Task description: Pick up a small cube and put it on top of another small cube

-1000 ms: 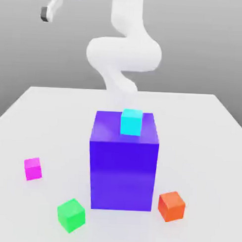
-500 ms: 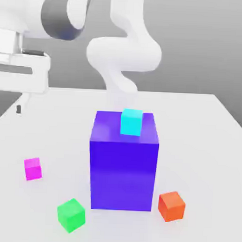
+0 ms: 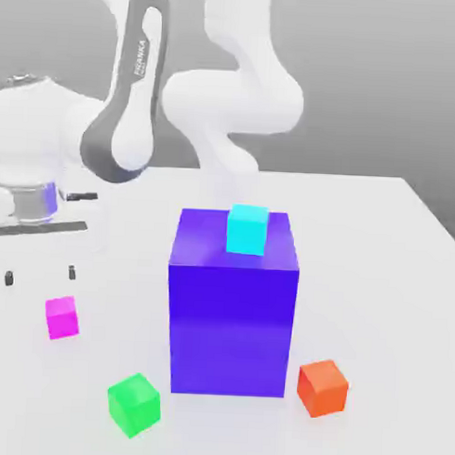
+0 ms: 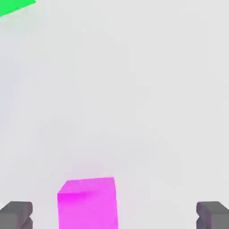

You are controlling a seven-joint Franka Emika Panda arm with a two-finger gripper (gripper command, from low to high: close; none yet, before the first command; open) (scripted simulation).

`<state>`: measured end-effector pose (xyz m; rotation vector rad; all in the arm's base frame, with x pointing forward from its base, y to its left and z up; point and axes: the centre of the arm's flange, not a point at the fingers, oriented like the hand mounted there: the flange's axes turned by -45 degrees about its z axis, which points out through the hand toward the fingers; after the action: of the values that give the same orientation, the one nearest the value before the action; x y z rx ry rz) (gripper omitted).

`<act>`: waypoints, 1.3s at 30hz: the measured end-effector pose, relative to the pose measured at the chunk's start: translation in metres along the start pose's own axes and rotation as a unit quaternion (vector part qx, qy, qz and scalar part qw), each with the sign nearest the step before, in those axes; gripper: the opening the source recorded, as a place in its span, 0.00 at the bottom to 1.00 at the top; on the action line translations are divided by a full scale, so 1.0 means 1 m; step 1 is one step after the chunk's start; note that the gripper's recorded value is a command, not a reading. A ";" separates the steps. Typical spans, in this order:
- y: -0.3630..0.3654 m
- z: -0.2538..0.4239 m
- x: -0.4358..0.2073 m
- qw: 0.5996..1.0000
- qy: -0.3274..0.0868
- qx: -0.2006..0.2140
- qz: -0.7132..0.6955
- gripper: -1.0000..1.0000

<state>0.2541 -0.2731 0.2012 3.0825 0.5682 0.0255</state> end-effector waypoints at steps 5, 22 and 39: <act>-0.001 0.029 -0.005 1.000 -0.003 0.001 -0.008 0.50; -0.001 0.046 -0.006 1.000 -0.003 0.002 -0.008 0.00; -0.038 -0.004 0.091 0.967 -0.003 0.026 -0.252 0.00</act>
<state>0.3258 -0.2048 0.2064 2.8817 1.3488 -0.0014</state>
